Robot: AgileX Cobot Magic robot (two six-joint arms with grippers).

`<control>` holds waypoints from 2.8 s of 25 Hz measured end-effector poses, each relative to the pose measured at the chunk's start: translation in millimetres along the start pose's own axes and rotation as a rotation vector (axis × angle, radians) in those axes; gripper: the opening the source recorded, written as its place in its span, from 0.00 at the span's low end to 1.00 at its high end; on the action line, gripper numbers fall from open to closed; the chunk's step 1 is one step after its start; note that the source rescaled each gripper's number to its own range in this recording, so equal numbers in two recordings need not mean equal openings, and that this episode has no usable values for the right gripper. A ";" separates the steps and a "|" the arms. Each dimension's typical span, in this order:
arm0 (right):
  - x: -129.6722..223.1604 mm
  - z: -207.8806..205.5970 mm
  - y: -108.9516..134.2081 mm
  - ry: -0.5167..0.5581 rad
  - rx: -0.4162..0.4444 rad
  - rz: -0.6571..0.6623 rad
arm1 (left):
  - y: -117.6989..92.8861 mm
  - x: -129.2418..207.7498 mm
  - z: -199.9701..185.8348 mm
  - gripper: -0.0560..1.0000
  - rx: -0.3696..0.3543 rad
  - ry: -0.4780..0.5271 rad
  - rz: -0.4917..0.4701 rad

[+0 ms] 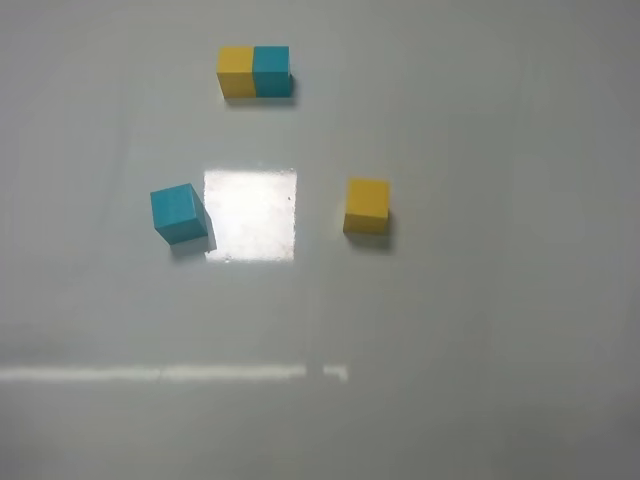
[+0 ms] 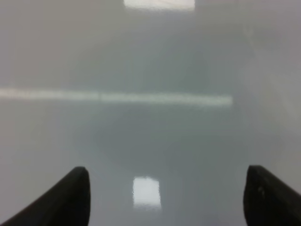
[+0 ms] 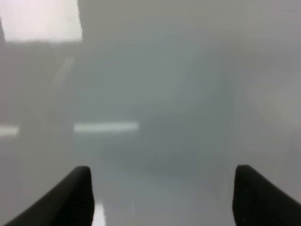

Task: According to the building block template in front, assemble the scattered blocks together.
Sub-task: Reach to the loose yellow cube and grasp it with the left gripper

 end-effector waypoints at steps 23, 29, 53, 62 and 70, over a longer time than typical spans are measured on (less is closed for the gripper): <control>0.0 0.0 0.0 0.000 0.000 0.000 | -4.0 -6.5 -4.5 0.78 0.024 -0.023 0.070; 0.0 0.0 0.0 0.000 0.000 0.000 | -19.3 -62.4 -10.1 0.78 0.034 -0.005 0.348; 0.0 0.0 0.0 0.000 0.000 0.000 | -198.3 -204.7 99.5 0.78 0.397 0.145 1.244; 0.0 0.0 0.0 0.000 0.000 0.000 | -271.9 -180.8 114.0 0.78 0.508 0.117 1.444; 0.0 0.0 0.0 0.000 0.000 0.000 | -333.4 -153.2 137.3 0.78 0.566 0.126 1.517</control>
Point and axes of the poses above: a point on each arm's last joint axis where the gripper is mounted, z pointing out along that axis toward the gripper, y along the wrist's bending axis when the last joint is at zero, x = y × z, the point moved 2 cm from there along z, pointing out along that axis toward the gripper, and after that the axes turned 12 degrees about -z, right-handed, at the moved point
